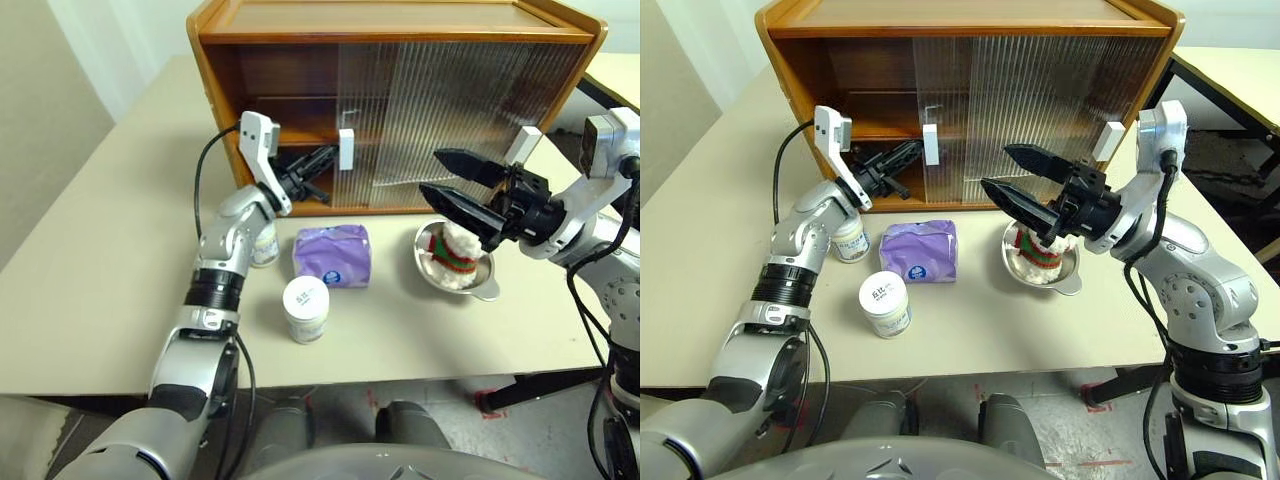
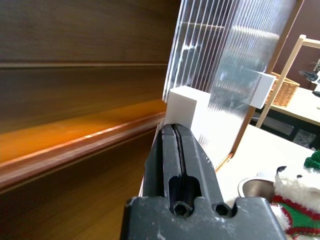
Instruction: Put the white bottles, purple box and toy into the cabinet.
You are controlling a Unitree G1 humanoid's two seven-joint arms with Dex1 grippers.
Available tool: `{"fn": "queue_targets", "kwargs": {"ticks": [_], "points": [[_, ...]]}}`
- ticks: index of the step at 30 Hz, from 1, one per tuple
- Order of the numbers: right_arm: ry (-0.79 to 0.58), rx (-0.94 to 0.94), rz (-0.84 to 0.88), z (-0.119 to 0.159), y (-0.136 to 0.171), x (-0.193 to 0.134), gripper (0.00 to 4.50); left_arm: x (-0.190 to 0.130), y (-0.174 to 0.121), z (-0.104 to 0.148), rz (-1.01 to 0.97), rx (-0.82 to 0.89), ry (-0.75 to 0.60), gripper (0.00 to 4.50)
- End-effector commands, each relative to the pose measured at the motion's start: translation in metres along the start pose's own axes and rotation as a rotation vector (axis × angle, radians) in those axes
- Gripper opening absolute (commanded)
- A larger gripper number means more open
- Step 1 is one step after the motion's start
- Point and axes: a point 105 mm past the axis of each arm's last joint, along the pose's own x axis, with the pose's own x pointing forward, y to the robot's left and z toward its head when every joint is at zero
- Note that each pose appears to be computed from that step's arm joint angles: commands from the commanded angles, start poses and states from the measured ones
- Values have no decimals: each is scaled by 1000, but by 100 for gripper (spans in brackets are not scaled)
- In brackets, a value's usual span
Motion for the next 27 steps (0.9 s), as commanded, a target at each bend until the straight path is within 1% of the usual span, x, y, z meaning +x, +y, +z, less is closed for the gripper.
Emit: {"fn": "queue_targets", "kwargs": {"ticks": [1,15,22,27], "points": [[-7,-9,-4,5,2,-2,450,7,-2,0,-16,15,6,3],[-9,-12,-22,5,3,-4,450,27,-11,-7,-54,2,5,3],[-5,-6,-28,2,2,-5,450,22,-8,-8,-45,8,5,3],[8,-2,-34,-2,-1,-8,450,16,-6,1,-34,16,-25,3]]}}
